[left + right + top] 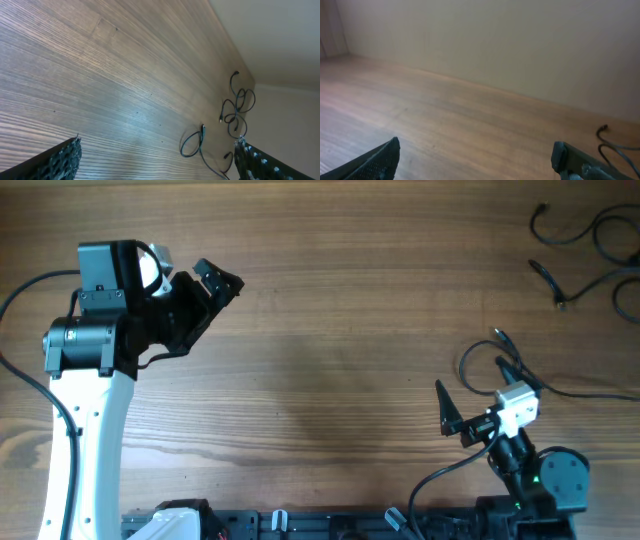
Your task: Untangle cables
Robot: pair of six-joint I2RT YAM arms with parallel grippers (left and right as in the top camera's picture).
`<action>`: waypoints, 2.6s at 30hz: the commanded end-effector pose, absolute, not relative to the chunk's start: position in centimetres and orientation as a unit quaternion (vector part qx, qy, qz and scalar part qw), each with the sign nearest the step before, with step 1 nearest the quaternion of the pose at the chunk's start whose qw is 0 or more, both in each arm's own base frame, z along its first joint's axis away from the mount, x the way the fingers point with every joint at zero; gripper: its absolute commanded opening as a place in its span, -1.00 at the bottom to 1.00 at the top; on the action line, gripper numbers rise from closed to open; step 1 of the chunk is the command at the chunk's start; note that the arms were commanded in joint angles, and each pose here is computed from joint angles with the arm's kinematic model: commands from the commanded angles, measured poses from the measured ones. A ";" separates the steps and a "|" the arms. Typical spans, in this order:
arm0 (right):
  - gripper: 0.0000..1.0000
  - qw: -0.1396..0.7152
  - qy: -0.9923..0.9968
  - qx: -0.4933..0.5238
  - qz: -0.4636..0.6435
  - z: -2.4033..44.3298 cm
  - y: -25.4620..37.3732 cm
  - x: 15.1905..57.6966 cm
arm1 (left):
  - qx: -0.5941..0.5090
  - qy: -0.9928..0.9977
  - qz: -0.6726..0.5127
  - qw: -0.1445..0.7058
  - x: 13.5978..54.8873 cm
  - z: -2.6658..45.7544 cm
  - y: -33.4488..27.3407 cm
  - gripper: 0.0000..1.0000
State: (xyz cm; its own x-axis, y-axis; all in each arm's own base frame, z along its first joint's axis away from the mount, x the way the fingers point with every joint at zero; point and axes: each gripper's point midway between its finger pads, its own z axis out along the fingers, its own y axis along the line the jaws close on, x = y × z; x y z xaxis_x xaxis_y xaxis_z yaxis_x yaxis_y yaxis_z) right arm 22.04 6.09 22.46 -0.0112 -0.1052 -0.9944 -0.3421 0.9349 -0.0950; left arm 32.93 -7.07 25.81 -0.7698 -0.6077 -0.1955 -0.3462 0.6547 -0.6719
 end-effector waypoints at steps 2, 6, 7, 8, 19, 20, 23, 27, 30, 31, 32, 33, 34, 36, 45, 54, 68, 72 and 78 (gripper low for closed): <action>0.99 0.697 0.699 -0.128 0.096 20.8 5.7 22.6 | -0.258 0.889 -0.312 0.211 33.0 25.8 -7.1 1.00; 1.00 0.699 0.700 -0.108 0.098 19.4 5.3 23.3 | -0.258 0.889 -0.312 0.211 33.0 25.8 -7.1 1.00; 0.99 0.701 0.699 -0.105 0.094 19.4 5.1 23.5 | -0.258 0.889 -0.312 0.211 33.0 25.8 -7.1 1.00; 0.99 0.705 0.696 -0.101 0.090 19.4 4.9 23.6 | -0.258 0.889 -0.312 0.211 33.0 25.8 -7.1 1.00; 1.00 0.714 0.693 -0.078 0.066 18.1 3.8 24.3 | -0.258 0.889 -0.312 0.211 33.0 25.8 -7.1 1.00; 0.99 0.708 0.699 -0.077 0.066 17.7 3.8 24.3 | -0.258 0.889 -0.312 0.211 33.0 25.8 -7.1 1.00; 0.99 0.708 0.699 -0.079 0.065 17.7 3.8 24.3 | -0.258 0.889 -0.312 0.211 33.0 25.8 -7.1 1.00; 0.99 0.706 0.703 -0.068 0.056 17.6 3.4 24.4 | -0.258 0.889 -0.312 0.211 33.0 25.8 -7.1 0.99; 1.00 0.693 0.718 -0.048 0.055 16.7 2.7 24.7 | -0.258 0.890 -0.312 0.211 33.0 25.8 -7.1 1.00; 1.00 0.691 0.719 -0.047 0.054 16.6 2.7 24.7 | -0.258 0.889 -0.312 0.211 33.0 25.8 -7.1 0.99; 0.99 0.692 0.719 -0.049 0.052 16.6 2.7 24.7 | -0.258 0.889 -0.312 0.211 33.0 25.8 -7.1 1.00; 0.99 0.692 0.719 -0.049 0.050 16.6 2.6 24.8 | -0.258 0.889 -0.312 0.211 33.0 25.8 -7.1 1.00; 1.00 0.691 0.719 -0.047 0.048 16.6 2.5 24.8 | -0.258 0.889 -0.312 0.211 33.0 25.8 -7.1 1.00; 0.99 0.693 0.718 -0.046 0.047 16.7 2.5 24.7 | -0.258 0.889 -0.312 0.211 33.0 25.8 -7.1 1.00; 0.99 0.707 0.705 -0.048 0.031 17.5 2.1 24.6 | -0.258 0.889 -0.312 0.211 33.0 25.8 -7.1 1.00; 1.00 0.706 0.706 -0.042 0.026 17.5 1.9 24.6 | -0.258 0.889 -0.312 0.211 33.0 25.8 -7.1 1.00; 1.00 0.707 0.705 -0.043 0.026 17.5 1.9 24.6 | -0.258 0.889 -0.312 0.211 33.0 25.8 -7.1 1.00; 0.99 0.708 0.705 -0.045 0.028 17.6 2.0 24.6 | -0.258 0.889 -0.312 0.211 33.0 25.8 -7.1 1.00; 0.99 0.707 0.705 -0.045 0.028 17.6 2.0 24.6 | -0.258 0.889 -0.312 0.211 33.0 25.8 -7.1 1.00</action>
